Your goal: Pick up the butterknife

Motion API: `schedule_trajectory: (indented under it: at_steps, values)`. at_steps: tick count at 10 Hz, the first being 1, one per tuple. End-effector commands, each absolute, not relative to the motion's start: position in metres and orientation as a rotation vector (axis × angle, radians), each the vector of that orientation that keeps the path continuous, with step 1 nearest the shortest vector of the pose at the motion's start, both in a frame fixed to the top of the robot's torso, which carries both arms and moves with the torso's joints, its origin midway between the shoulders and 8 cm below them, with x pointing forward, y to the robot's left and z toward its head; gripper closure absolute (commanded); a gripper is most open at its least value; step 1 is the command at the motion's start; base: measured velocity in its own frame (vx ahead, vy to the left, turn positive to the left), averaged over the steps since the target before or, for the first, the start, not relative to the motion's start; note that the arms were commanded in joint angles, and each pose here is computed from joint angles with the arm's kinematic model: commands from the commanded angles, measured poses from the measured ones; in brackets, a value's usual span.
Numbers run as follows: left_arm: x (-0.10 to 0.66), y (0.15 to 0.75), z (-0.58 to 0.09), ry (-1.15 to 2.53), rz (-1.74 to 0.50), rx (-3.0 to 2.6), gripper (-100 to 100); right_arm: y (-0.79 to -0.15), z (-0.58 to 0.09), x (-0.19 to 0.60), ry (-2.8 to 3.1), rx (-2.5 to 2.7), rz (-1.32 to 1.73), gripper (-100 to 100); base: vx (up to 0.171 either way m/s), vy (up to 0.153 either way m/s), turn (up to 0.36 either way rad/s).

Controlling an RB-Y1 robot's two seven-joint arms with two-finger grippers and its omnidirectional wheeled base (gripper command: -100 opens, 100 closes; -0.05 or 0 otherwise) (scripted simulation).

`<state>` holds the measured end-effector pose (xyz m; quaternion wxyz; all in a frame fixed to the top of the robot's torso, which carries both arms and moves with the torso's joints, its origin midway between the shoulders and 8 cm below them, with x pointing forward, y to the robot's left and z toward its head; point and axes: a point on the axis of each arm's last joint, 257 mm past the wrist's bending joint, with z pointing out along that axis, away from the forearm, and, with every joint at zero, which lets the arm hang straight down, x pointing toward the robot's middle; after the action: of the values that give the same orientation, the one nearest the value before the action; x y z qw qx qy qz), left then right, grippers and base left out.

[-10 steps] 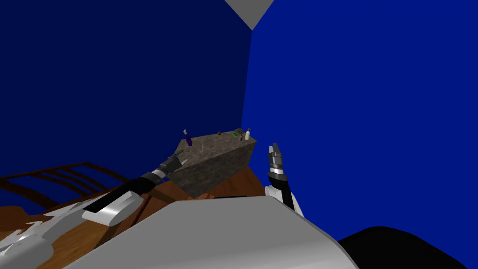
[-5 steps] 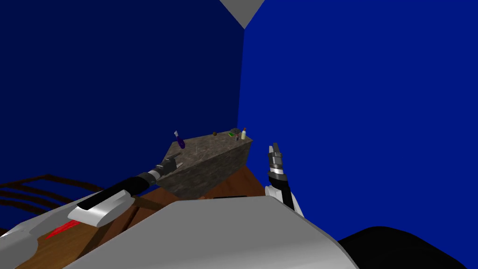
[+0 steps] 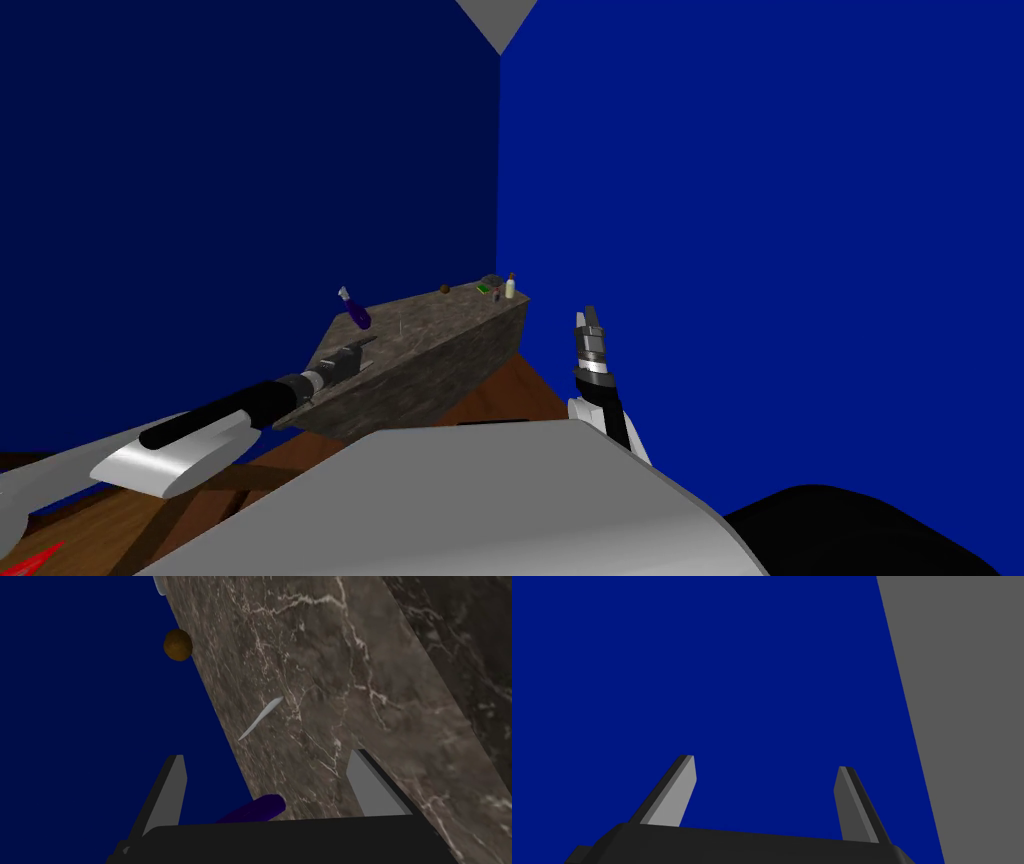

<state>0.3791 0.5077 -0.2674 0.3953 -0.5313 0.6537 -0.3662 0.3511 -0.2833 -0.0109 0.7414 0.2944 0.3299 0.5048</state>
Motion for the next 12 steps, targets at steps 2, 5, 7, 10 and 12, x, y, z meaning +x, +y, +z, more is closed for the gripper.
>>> schedule_trajectory:
  at_steps: [2, 5, 7, 10, 12]
  values:
    - [0.365, 0.545, -0.284, 1.726, -0.779, -1.385, -100, -0.283, -0.011, 0.351, 0.723, 0.645, 1.107, 0, 0.033, -0.017, -0.185]
    - [0.338, 0.596, -0.296, 1.814, -0.566, -1.409, -100, -0.283, -0.011, 0.351, 0.723, 0.645, 1.107, 0, 0.045, -0.009, -0.292]
    - [0.322, 0.621, -0.302, 1.846, -0.462, -1.427, -100, -0.283, -0.011, 0.351, 0.723, 0.646, 1.107, 0, 0.050, -0.003, -0.221]
    - [0.320, 0.621, -0.304, 1.854, -0.455, -1.427, -100, -0.283, -0.011, 0.351, 0.723, 0.646, 1.106, 0, 0.017, 0.004, -0.035]
    - [0.311, 0.646, -0.299, 1.869, -0.362, -1.427, -100, -0.283, -0.011, 0.351, 0.723, 0.645, 1.107, 0, 0.031, 0.006, -0.241]
